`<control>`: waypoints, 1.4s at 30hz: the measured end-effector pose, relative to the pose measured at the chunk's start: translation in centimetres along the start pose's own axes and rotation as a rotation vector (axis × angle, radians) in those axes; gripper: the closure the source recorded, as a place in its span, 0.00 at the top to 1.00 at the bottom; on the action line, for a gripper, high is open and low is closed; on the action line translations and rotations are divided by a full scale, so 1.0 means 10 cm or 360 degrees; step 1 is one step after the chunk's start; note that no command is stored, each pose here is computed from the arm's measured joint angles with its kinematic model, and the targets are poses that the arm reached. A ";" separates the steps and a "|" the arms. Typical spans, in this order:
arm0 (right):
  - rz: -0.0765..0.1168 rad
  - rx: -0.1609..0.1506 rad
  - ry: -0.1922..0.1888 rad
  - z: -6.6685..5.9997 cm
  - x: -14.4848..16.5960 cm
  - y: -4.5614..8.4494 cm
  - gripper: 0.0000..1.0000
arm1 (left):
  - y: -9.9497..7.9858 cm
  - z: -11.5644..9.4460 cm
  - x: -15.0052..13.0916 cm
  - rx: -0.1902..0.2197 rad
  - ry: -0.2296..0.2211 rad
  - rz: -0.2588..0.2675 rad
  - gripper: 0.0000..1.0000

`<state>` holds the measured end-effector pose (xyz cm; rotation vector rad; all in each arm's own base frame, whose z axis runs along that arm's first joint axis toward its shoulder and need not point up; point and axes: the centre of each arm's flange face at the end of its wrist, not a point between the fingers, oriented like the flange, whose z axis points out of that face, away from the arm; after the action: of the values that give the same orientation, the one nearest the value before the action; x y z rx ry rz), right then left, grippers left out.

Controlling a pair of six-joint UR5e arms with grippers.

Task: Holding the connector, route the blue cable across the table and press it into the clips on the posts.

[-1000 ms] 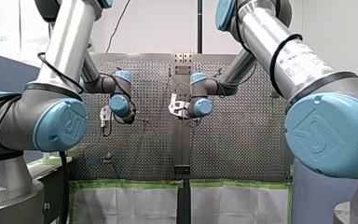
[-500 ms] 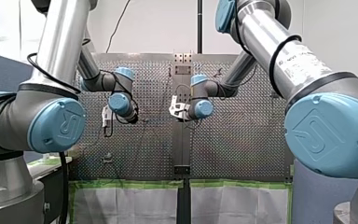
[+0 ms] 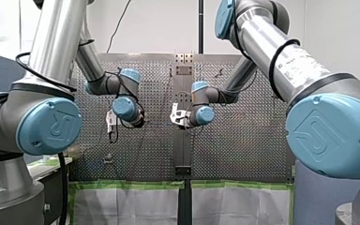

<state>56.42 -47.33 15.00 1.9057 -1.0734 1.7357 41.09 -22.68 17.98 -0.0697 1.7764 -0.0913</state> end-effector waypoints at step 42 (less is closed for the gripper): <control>0.0006 -0.0048 -0.0057 -0.10 0.19 0.09 0.00 | -0.71 0.61 0.04 0.0060 -0.0117 -0.0022 1.00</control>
<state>55.00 -47.82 16.76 1.9244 -1.1105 1.6839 46.95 -29.93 17.07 -0.0575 1.7003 -0.1309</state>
